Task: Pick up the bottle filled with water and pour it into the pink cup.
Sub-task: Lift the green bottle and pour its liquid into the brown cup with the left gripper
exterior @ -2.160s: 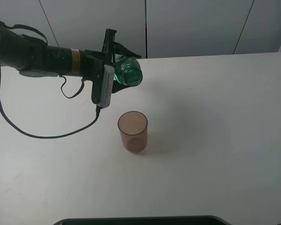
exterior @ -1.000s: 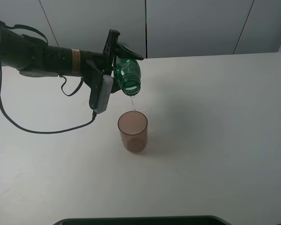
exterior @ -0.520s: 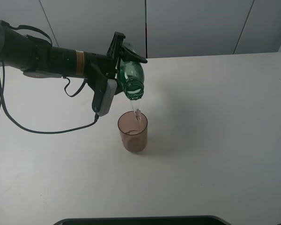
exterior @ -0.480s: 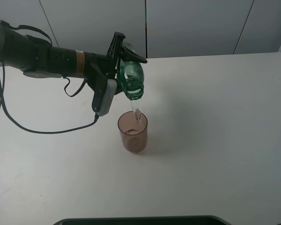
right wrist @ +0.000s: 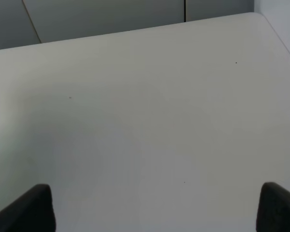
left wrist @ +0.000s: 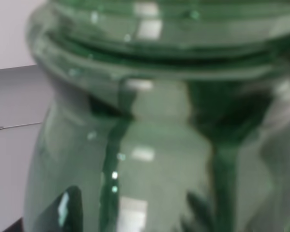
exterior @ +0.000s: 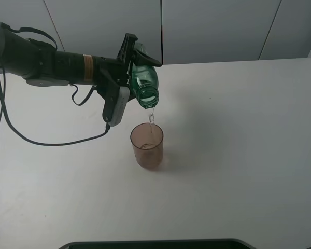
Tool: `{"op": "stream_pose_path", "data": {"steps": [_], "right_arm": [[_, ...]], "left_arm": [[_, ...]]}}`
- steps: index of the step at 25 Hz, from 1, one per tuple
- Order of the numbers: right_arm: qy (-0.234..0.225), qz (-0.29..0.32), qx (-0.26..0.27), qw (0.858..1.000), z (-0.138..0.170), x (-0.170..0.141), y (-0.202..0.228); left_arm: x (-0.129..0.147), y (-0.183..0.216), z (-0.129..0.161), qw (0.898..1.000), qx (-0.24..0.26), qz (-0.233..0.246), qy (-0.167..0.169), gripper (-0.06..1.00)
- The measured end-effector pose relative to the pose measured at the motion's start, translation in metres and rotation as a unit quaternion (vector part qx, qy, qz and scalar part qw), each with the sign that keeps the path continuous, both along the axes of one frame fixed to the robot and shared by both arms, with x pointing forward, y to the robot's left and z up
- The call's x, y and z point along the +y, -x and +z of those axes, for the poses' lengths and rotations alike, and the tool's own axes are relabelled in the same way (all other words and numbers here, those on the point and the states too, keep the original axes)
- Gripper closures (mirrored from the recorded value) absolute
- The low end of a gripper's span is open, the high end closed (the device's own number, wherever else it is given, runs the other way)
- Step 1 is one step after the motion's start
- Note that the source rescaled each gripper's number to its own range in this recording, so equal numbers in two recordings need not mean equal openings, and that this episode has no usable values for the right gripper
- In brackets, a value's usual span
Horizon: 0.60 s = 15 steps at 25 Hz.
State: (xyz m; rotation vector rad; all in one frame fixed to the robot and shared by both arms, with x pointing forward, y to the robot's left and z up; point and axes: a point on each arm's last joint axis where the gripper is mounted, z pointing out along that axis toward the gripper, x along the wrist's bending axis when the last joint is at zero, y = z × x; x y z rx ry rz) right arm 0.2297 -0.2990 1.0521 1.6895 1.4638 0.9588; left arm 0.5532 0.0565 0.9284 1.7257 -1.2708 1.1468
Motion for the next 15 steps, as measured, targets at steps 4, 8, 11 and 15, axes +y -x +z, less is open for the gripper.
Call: {"op": "stream_pose_path", "data": {"steps": [4, 8, 11, 15], "right_arm": [[0.0, 0.0, 0.0, 1.0, 0.0, 0.0, 0.0], [0.0, 0.0, 0.0, 1.0, 0.0, 0.0, 0.0], [0.0, 0.0, 0.0, 1.0, 0.0, 0.0, 0.0], [0.0, 0.0, 0.0, 1.0, 0.0, 0.0, 0.0]], "left_arm": [[0.0, -0.0001, 0.0001, 1.0, -0.001, 0.0, 0.0, 0.92], [0.0, -0.0002, 0.0001, 1.0, -0.002, 0.001, 0.0, 0.92], [0.0001, -0.0003, 0.0, 1.0, -0.005, -0.001, -0.001, 0.92], [0.0002, -0.0004, -0.0001, 1.0, -0.01, -0.002, -0.004, 0.92]]}}
